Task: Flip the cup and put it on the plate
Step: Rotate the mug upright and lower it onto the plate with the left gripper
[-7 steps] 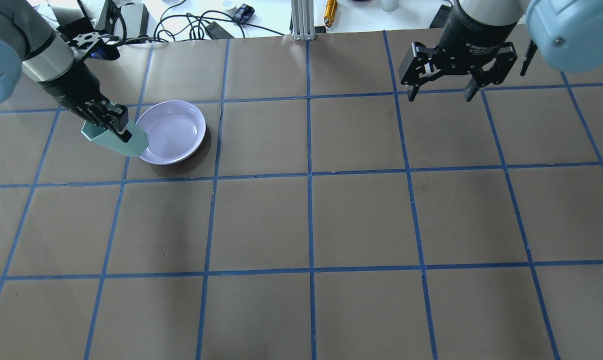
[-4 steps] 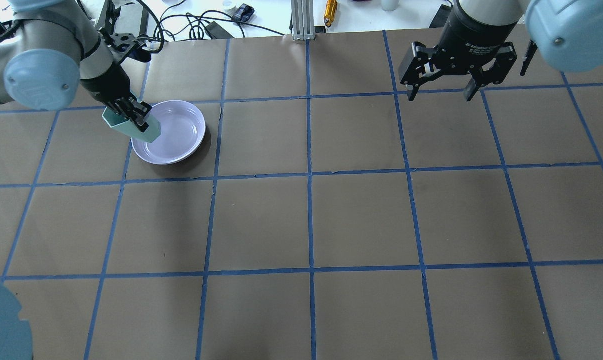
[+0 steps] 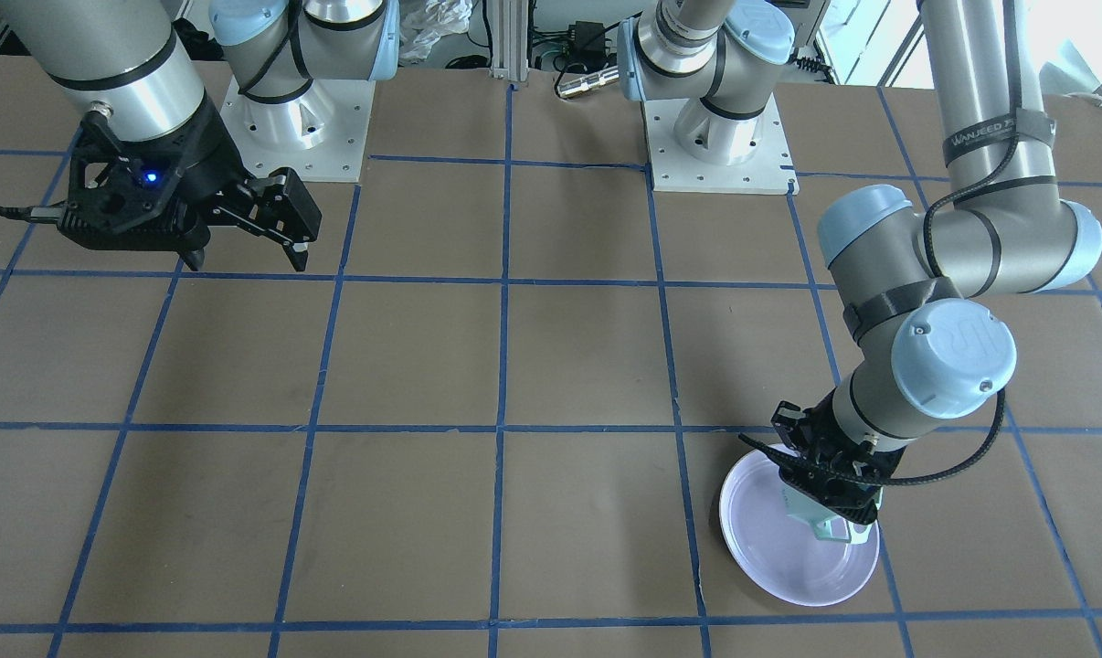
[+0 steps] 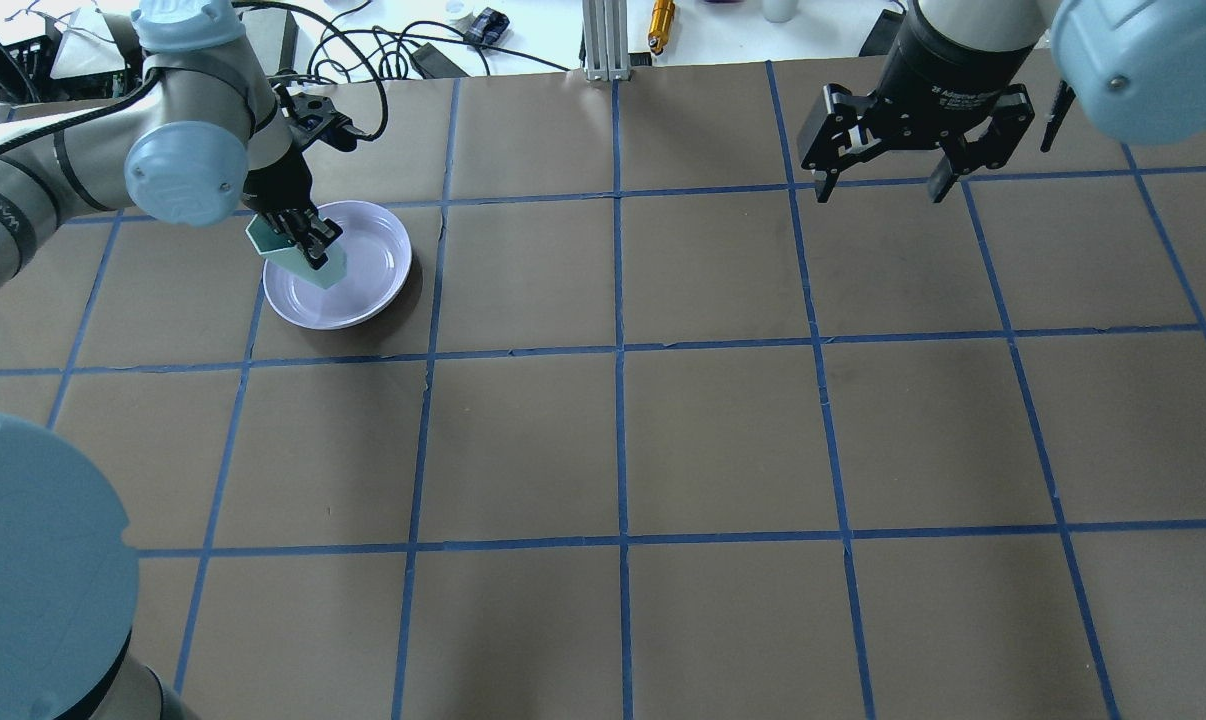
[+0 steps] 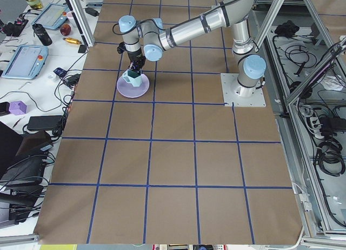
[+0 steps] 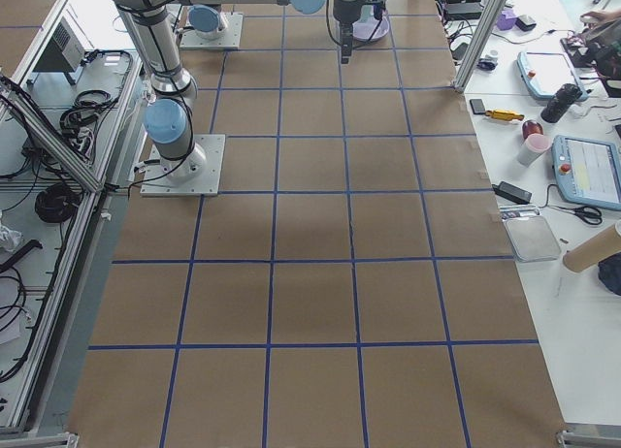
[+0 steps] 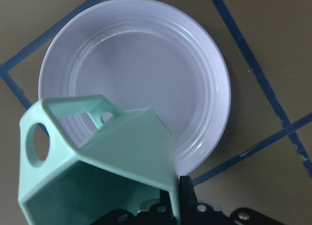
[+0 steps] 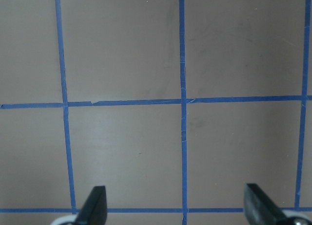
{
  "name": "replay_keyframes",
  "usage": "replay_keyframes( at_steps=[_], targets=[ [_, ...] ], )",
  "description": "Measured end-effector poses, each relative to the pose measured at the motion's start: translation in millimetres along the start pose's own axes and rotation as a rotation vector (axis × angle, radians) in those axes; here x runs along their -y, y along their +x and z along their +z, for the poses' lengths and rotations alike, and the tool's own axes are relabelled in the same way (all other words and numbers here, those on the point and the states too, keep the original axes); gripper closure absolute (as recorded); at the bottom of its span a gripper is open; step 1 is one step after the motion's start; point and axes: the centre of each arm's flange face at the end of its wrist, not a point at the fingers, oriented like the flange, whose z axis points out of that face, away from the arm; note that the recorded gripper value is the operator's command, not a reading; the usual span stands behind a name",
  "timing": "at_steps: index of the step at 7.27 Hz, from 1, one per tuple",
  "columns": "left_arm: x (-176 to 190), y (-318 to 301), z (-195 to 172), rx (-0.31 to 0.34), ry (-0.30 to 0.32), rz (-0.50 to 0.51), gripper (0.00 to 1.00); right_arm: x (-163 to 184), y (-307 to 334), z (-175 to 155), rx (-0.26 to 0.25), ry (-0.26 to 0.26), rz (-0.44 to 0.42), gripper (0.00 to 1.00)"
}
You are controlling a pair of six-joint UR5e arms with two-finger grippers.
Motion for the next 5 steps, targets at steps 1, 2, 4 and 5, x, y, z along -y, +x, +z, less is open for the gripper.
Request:
replay_keyframes(
  at_steps=[1,2,4,5],
  targets=[
    [7.4,2.7,5.2,0.0,-0.006,0.011,1.0,0.0,0.0,0.0,0.0,0.0,0.0,0.0],
    [11.6,4.1,11.8,0.005,-0.023,0.019,1.0,0.0,0.0,0.0,0.0,0.0,0.0,0.0],
    [14.3,3.7,27.7,0.013,-0.062,0.028,1.0,0.0,0.0,0.0,0.0,0.0,0.0,0.0],
    [15.9,3.9,34.0,0.01,-0.072,0.029,0.28,0.0,0.0,0.0,0.0,0.0,0.0,0.0]
  ],
)
